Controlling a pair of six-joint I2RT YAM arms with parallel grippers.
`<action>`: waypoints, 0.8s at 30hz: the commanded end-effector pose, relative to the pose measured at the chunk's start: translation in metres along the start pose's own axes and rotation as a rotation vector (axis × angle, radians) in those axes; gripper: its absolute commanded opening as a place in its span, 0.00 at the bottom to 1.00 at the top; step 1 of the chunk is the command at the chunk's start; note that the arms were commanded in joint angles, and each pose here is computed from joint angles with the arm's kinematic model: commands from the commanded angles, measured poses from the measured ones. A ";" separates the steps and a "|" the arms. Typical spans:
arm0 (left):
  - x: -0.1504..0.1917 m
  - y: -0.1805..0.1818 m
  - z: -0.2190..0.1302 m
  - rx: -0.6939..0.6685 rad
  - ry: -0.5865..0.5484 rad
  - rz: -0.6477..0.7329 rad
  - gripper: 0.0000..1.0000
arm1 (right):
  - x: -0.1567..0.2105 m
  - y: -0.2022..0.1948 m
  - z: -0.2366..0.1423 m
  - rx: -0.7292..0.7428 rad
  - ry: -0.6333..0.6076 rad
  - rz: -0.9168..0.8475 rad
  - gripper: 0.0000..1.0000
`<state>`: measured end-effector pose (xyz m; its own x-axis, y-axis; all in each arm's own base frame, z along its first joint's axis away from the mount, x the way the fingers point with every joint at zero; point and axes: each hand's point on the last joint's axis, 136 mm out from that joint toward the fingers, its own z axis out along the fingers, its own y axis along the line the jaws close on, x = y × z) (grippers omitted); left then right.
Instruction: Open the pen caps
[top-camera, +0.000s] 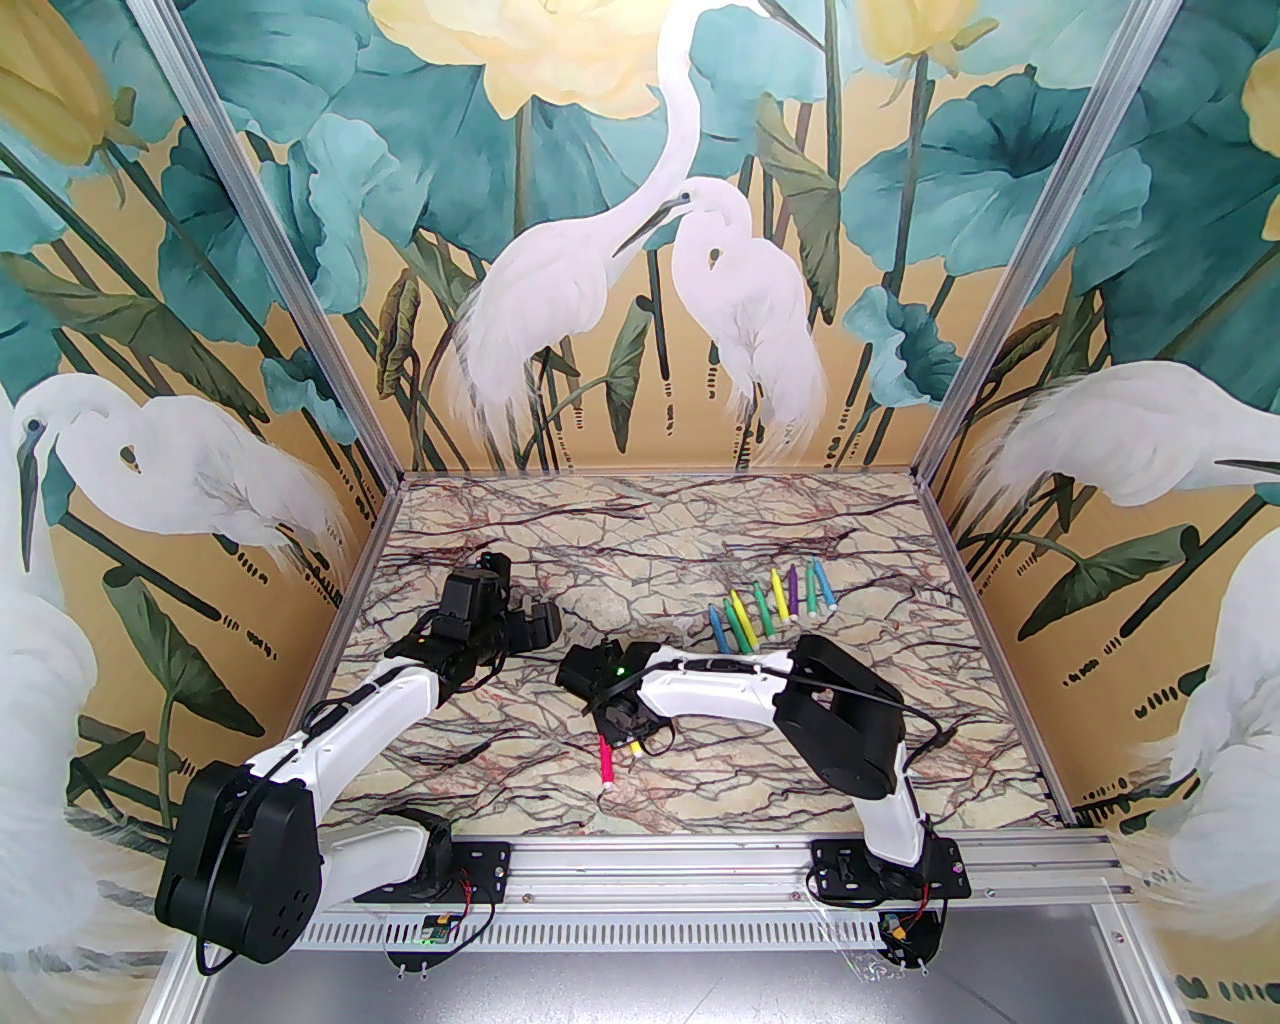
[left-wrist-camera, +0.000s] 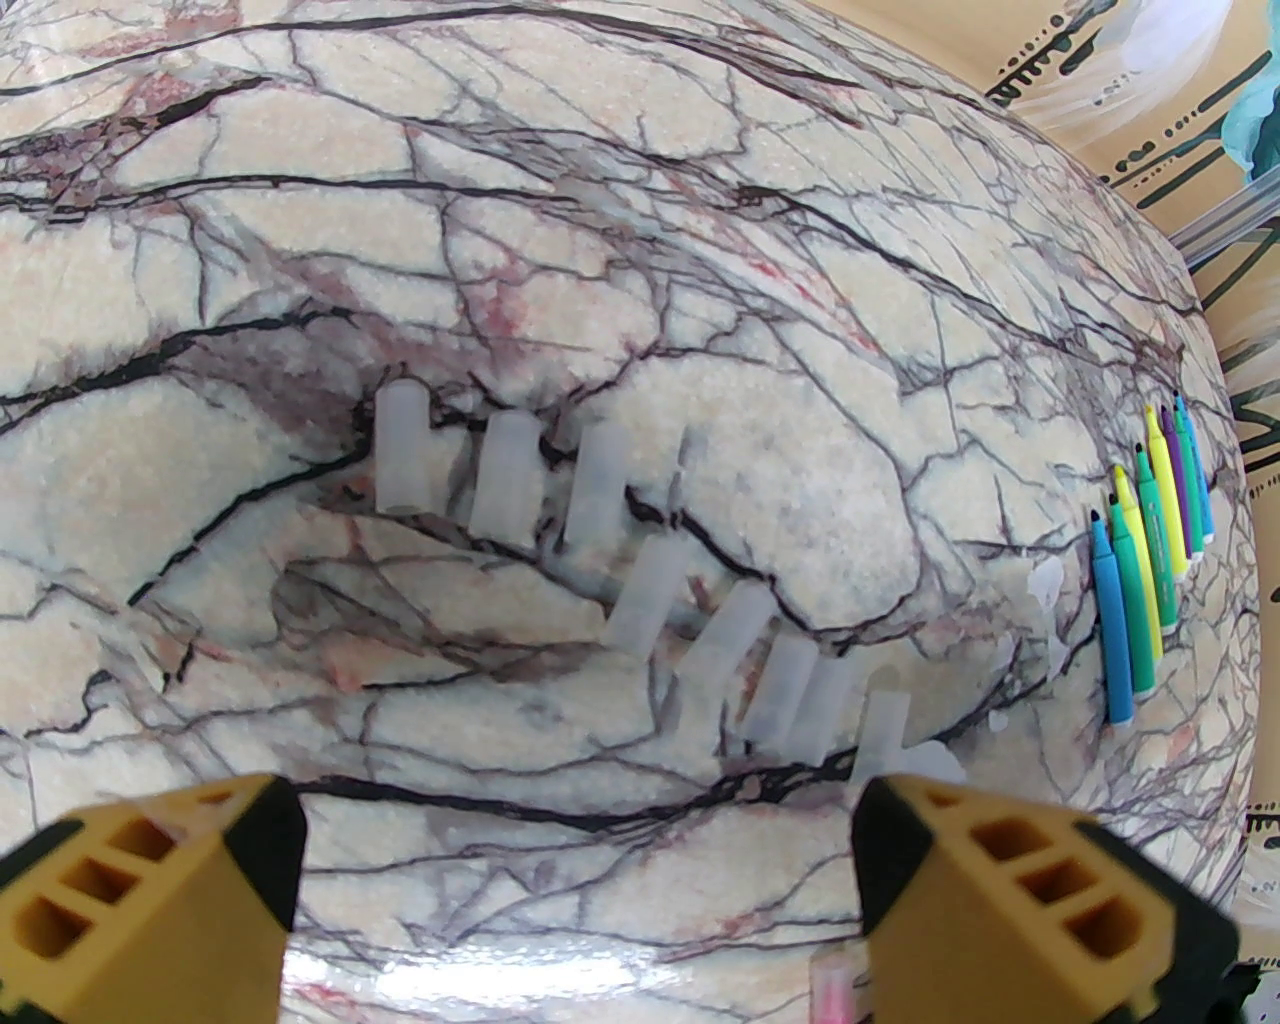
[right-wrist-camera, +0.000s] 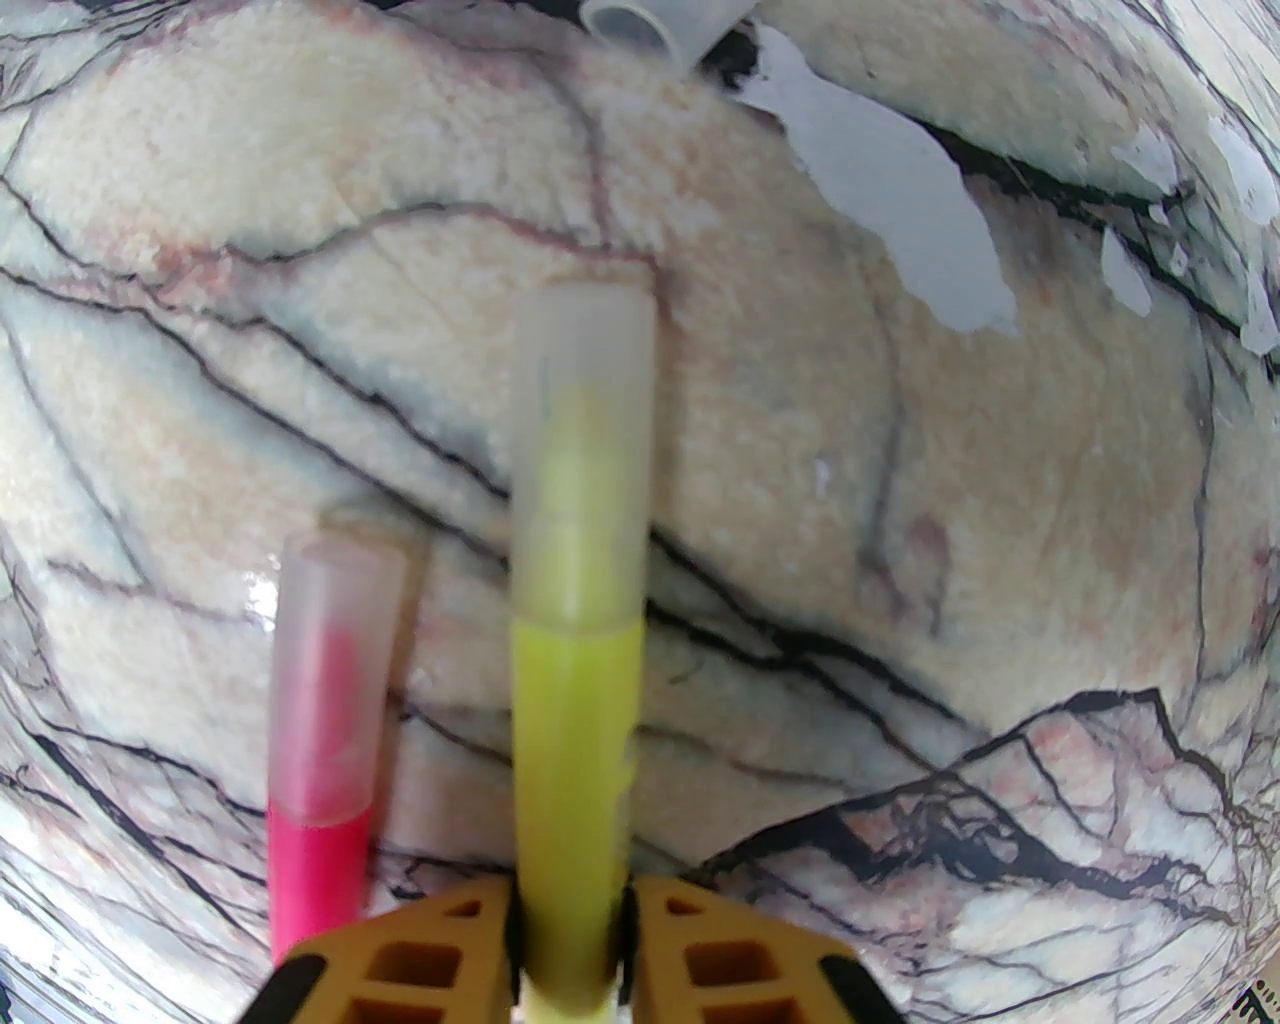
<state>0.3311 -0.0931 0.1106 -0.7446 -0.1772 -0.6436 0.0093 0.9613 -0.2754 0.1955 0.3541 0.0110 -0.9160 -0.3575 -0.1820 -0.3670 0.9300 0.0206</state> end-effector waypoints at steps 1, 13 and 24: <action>0.005 -0.004 0.002 0.032 0.018 -0.011 0.95 | 0.006 -0.013 0.018 0.031 0.016 -0.009 0.19; 0.009 -0.047 0.003 0.273 0.080 -0.042 0.92 | -0.011 -0.027 -0.022 -0.083 -0.133 -0.024 0.15; 0.003 -0.119 -0.010 0.637 0.118 -0.092 0.87 | -0.028 -0.058 -0.065 -0.184 -0.317 -0.032 0.14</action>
<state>0.3264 -0.1803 0.1326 -0.8171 -0.2146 -0.5351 0.2361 0.7221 -0.6502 0.2213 0.3034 0.0637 -0.8516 -0.3235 -0.4125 -0.4152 0.8966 0.1541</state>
